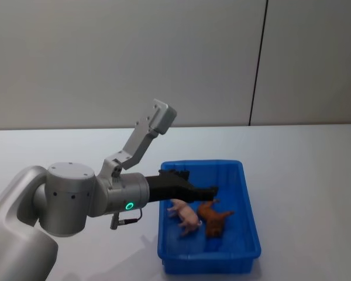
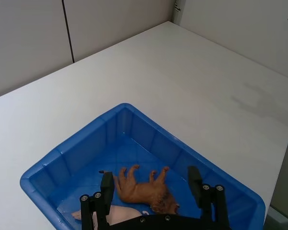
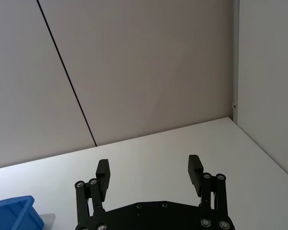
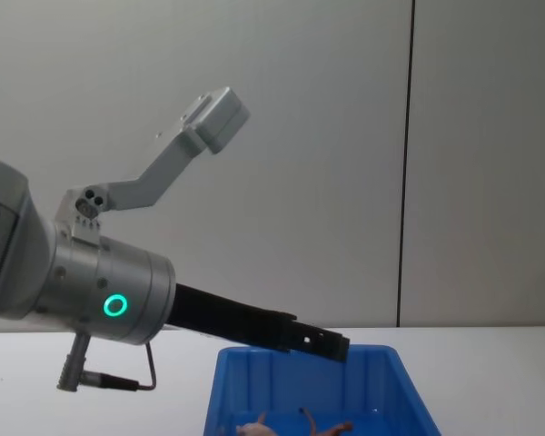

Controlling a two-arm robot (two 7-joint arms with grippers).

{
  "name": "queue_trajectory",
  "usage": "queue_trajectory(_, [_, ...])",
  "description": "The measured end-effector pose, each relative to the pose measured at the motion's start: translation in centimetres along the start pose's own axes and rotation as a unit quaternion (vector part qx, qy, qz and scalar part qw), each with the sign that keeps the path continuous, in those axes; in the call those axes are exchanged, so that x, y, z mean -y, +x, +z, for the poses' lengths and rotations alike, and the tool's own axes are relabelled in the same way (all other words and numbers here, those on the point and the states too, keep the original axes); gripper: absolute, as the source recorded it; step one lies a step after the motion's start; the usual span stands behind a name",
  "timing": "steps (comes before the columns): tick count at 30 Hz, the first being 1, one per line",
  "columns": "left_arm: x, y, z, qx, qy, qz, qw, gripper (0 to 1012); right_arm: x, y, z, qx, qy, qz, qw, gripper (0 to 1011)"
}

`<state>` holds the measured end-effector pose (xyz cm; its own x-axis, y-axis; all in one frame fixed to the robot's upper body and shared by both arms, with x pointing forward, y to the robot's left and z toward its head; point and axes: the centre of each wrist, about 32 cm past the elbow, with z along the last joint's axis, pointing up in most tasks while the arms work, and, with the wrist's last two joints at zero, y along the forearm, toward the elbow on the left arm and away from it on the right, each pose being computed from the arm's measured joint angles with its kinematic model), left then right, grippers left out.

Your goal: Pick up the two dolls from the table and place them into the box.

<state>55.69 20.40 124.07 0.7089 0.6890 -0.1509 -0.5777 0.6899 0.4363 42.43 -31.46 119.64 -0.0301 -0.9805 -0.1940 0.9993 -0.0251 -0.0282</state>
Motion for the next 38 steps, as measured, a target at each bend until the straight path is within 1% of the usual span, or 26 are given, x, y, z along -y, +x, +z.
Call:
queue_trajectory(3, [0.0,-0.01,0.03,0.001,-0.001,0.001,1.0,1001,0.0,0.0,0.0,0.0,0.0,0.0,1.0,1001])
queue_trajectory(4, [-0.01,-0.02,0.05,0.002,-0.002,0.001,1.0,1001,0.0,0.0,0.0,0.0,0.0,0.0,1.0,1001])
queue_trajectory(8, [-0.22,-0.15,0.18,0.009,-0.012,0.01,0.9998,1001,0.0,0.0,0.0,0.0,0.0,0.0,1.0,1001])
queue_trajectory(11, [-0.5,-0.28,0.28,0.017,-0.023,0.021,0.9994,1001,0.0,0.0,0.0,0.0,0.0,0.0,1.0,1001])
queue_trajectory(14, [-0.97,-0.47,0.41,0.025,-0.039,0.036,0.9983,1001,0.0,0.0,0.0,0.0,0.0,0.0,1.0,1001])
queue_trajectory(15, [-0.97,-0.47,0.41,0.025,-0.039,0.036,0.9983,1001,0.0,0.0,0.0,0.0,0.0,0.0,1.0,1001])
queue_trajectory(18, [-1.5,-0.69,0.5,0.034,-0.057,0.054,0.9963,1001,0.0,0.0,0.0,0.0,0.0,0.0,1.0,1001])
queue_trajectory(21, [-1.9,-0.85,0.57,0.04,-0.071,0.067,0.9944,1001,0.0,0.0,0.0,0.0,0.0,0.0,1.0,1001])
queue_trajectory(22, [-2.15,-0.96,0.6,0.043,-0.08,0.076,0.993,1001,0.0,0.0,0.0,0.0,0.0,0.0,1.0,1001])
queue_trajectory(24, [-2.43,-1.08,0.61,0.047,-0.088,0.084,0.9914,1001,0.0,0.0,0.0,0.0,0.0,0.0,1.0,1001])
queue_trajectory(25, [-2.69,-1.2,0.63,0.051,-0.098,0.093,0.9895,1001,0.0,0.0,0.0,0.0,0.0,0.0,1.0,1001])
queue_trajectory(26, [-2.83,-1.25,0.64,0.052,-0.103,0.099,0.9884,1001,0.0,0.0,0.0,0.0,0.0,0.0,1.0,1001])
queue_trajectory(27, [-3.13,-1.38,0.66,0.056,-0.112,0.108,0.9862,1001,0.0,0.0,0.0,0.0,0.0,0.0,1.0,1001])
queue_trajectory(30, [-3.53,-1.57,0.7,0.061,-0.127,0.124,0.9822,1001,0.0,0.0,0.0,0.0,0.0,0.0,1.0,1001])
queue_trajectory(31, [-3.78,-1.68,0.69,0.064,-0.137,0.133,0.9795,1001,0.0,0.0,0.0,0.0,0.0,0.0,1.0,1001])
queue_trajectory(33, [-4.08,-1.81,0.7,0.067,-0.146,0.143,0.9765,1001,0.0,0.0,0.0,0.0,0.0,0.0,1.0,1001])
queue_trajectory(34, [-4.34,-1.93,0.73,0.07,-0.157,0.154,0.9729,1001,0.0,0.0,0.0,0.0,0.0,0.0,1.0,1001])
queue_trajectory(35, [-4.46,-1.99,0.75,0.072,-0.161,0.158,0.9717,1001,0.0,0.0,0.0,0.0,0.0,0.0,1.0,1001])
queue_trajectory(36, [-4.59,-2.04,0.75,0.073,-0.167,0.164,0.9695,1001,0.0,0.0,0.0,0.0,0.0,0.0,1.0,1001])
queue_trajectory(37, [-4.87,-2.17,0.76,0.076,-0.177,0.174,0.9657,1001,0.0,0.0,0.0,0.0,0.0,0.0,1.0,1001])
queue_trajectory(38, [-5.0,-2.22,0.77,0.078,-0.183,0.179,0.9635,1001,0.0,0.0,0.0,0.0,0.0,0.0,1.0,1001])
